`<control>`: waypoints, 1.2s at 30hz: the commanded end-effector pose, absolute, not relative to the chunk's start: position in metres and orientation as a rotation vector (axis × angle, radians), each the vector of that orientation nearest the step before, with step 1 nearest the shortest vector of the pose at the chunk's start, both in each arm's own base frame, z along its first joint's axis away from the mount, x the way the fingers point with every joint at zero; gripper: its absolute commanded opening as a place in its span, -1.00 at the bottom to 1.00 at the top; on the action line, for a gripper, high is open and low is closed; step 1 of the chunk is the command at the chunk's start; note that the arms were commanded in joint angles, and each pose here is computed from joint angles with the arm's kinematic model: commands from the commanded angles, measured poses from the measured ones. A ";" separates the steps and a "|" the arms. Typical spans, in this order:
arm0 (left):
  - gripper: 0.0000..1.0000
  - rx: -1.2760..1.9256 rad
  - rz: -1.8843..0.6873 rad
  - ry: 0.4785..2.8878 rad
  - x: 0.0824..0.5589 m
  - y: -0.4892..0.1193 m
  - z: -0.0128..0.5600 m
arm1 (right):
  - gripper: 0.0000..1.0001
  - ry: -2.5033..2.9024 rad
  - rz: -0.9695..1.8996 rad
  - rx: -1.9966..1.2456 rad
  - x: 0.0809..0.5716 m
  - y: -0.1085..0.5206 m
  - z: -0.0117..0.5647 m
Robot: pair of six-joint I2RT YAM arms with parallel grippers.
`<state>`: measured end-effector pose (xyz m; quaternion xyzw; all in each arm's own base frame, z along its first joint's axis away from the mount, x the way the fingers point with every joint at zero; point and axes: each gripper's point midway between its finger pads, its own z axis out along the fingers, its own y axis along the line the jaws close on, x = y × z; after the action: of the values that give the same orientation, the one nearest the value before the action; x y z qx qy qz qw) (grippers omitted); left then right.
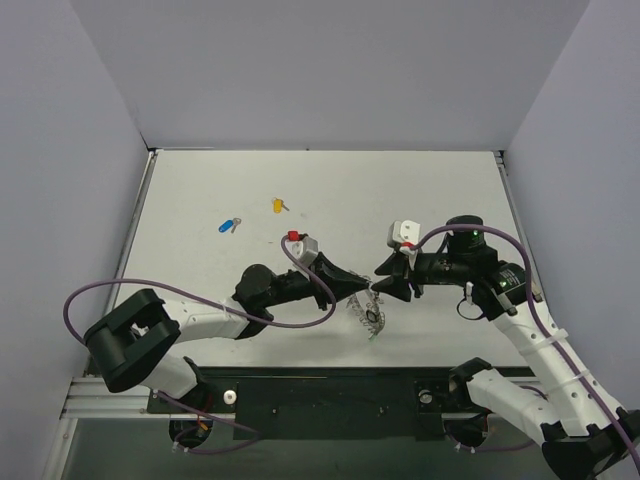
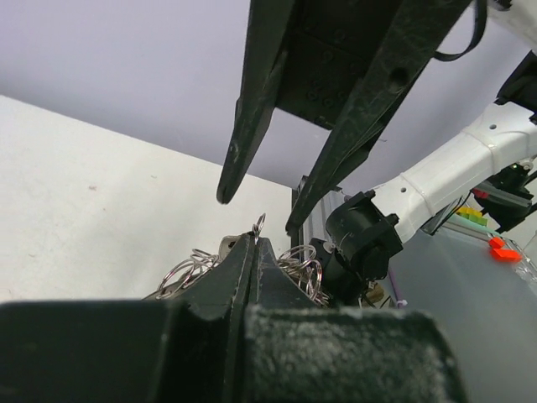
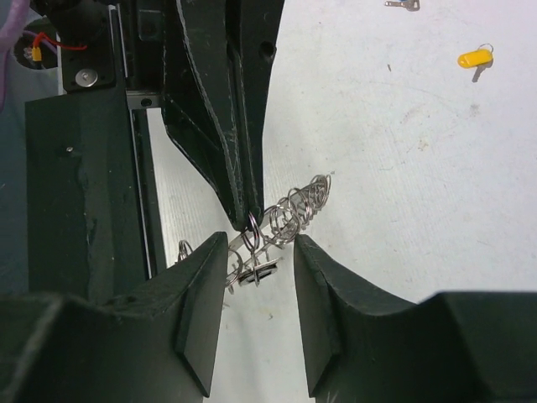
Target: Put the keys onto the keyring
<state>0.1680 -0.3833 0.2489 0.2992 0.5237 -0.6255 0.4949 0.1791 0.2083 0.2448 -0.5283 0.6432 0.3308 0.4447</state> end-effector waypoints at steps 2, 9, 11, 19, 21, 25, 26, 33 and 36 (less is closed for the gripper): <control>-1.00 0.731 -1.476 0.804 0.148 -0.357 0.339 | -0.34 1.521 0.905 -1.336 0.171 0.215 0.249; -1.00 0.735 -1.474 0.794 0.147 -0.356 0.340 | -0.38 1.484 0.951 -1.358 0.167 0.220 0.250; -1.00 0.735 -1.471 0.796 0.148 -0.356 0.340 | -0.42 1.476 0.967 -1.357 0.166 0.221 0.251; -1.00 0.736 -1.470 0.791 0.148 -0.355 0.341 | -0.51 1.502 0.974 -1.355 0.167 0.221 0.243; -1.00 0.737 -1.471 0.791 0.148 -0.355 0.342 | -0.51 1.510 0.973 -1.354 0.168 0.221 0.241; -1.00 0.739 -1.468 0.782 0.147 -0.354 0.343 | -0.53 1.519 0.969 -1.351 0.169 0.221 0.240; -1.00 0.738 -1.468 0.786 0.147 -0.354 0.342 | -0.56 1.516 0.968 -1.351 0.169 0.221 0.241; -1.00 0.736 -1.465 0.784 0.148 -0.353 0.343 | -0.67 1.536 0.965 -1.355 0.168 0.218 0.236; -1.00 0.738 -1.466 0.781 0.147 -0.353 0.344 | -0.67 1.542 0.960 -1.359 0.168 0.217 0.234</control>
<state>0.1643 -0.3787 0.2600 0.3282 0.4928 -0.6169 0.5186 0.1702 0.2166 0.2362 -0.5371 0.6237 0.3763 0.4254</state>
